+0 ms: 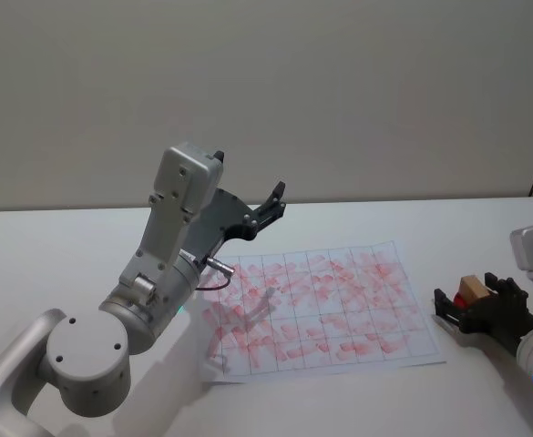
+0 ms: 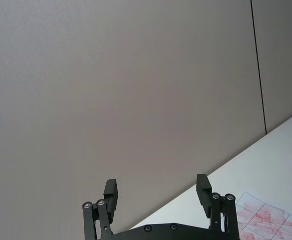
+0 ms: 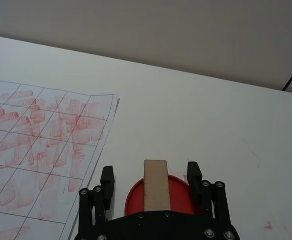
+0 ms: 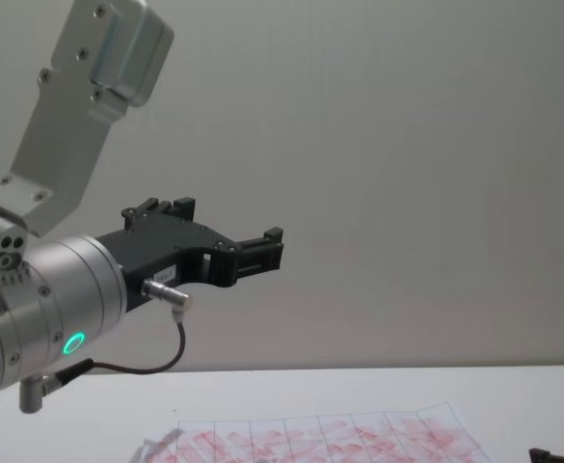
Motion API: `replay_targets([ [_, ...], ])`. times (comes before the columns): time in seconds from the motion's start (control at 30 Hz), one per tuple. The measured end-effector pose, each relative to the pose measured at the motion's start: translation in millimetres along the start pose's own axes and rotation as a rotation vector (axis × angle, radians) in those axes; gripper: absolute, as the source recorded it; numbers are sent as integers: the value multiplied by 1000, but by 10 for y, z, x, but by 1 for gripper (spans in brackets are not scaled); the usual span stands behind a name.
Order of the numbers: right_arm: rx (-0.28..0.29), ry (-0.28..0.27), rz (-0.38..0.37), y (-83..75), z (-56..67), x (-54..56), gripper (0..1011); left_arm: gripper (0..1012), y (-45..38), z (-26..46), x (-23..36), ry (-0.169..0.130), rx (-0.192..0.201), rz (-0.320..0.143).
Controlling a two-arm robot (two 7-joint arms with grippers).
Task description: Use the one hand to pick up the stamp and affix it onto the A4 paper.
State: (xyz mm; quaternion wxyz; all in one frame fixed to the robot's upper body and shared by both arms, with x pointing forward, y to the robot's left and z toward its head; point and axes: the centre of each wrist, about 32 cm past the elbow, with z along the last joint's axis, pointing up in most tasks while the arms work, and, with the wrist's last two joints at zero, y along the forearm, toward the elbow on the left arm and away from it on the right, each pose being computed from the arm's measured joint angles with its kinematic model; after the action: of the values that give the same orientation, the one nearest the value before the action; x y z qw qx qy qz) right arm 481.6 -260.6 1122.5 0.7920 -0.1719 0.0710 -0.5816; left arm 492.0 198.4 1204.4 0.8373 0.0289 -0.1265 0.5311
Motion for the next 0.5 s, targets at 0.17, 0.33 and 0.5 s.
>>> replay_targets([
  [0.17,0,0,1,4,0,0,1003,1001,0,0,0,0,0,0],
  [0.33,0,-1,1,7,-1,0,1003,1001,0,0,0,0,0,0],
  [0.5,0,-1,1,8,-1,0,1003,1001,0,0,0,0,0,0],
])
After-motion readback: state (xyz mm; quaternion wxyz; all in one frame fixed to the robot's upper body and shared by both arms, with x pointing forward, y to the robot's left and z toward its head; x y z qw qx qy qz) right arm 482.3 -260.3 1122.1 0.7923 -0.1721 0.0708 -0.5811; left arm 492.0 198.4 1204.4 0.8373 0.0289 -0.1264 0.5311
